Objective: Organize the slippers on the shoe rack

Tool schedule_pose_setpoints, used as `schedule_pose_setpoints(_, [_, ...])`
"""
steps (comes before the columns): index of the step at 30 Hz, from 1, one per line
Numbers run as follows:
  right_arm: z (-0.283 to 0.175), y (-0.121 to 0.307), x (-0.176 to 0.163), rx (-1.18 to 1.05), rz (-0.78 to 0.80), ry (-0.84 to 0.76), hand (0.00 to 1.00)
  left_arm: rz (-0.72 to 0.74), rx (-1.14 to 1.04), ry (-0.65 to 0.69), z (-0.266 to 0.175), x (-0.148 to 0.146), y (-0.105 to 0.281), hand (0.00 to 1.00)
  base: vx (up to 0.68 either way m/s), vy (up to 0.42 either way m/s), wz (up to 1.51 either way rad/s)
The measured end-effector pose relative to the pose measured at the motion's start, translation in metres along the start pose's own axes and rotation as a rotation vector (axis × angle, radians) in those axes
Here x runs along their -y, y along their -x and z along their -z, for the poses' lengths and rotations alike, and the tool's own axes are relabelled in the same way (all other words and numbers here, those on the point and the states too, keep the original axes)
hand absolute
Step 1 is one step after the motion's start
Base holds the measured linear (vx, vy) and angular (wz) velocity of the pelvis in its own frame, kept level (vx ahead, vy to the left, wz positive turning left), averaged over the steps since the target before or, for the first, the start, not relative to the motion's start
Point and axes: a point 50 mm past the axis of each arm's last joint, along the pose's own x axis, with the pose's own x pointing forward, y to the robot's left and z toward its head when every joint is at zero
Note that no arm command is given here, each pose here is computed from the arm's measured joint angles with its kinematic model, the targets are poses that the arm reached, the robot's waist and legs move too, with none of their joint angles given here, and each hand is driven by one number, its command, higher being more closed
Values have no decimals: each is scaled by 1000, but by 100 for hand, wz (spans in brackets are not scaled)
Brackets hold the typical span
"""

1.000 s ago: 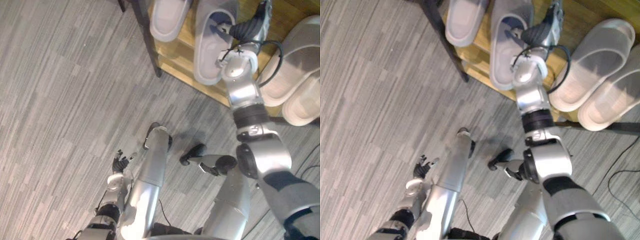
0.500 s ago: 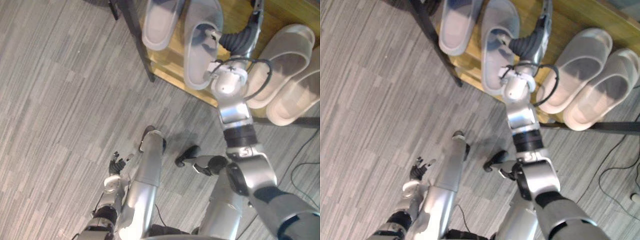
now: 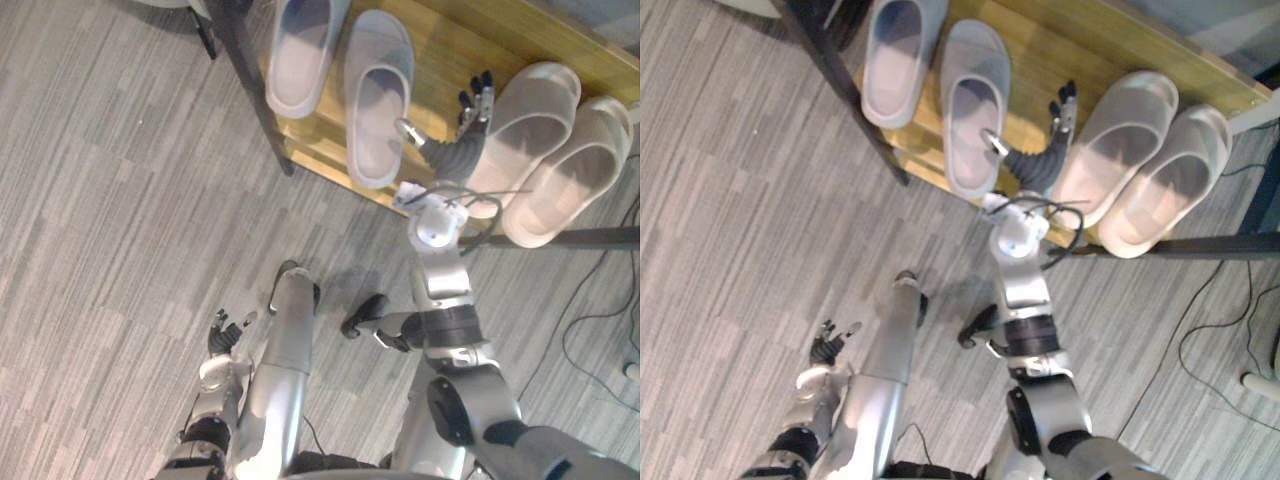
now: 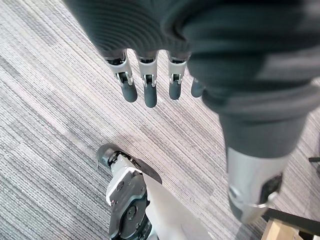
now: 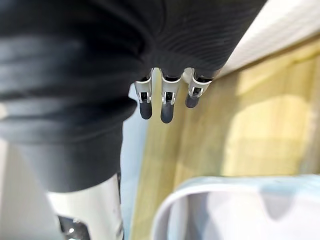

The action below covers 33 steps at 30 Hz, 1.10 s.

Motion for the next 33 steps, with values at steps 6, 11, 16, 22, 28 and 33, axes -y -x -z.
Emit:
schedule_pose_setpoints(6, [29,13,-3,-144,-11,-46,0,-21,-18,1,3,-5,-1,0,-6,9,-2])
schedule_pose_setpoints(11, [35,15,-5,-184,-26,-126,0,-33,-16,5,2,-7,-1,0,-11,15,-4])
schedule_pose_setpoints(16, [35,17,-10,-200,-41,-218,0,-40,-23,9,3,-8,-2,0,0,0,0])
schedule_pose_setpoints(22, [32,15,-16,-217,-60,-314,0,-45,-28,6,3,-8,-2,0,0,0,0])
schedule_pose_setpoints(28, [24,6,-28,-229,-83,-406,0,-41,-19,-10,1,-5,-3,0,-4,8,6])
schedule_pose_setpoints(33, [16,-1,-37,-242,-90,-481,0,-39,-12,-5,-1,-1,-3,0,1,16,15])
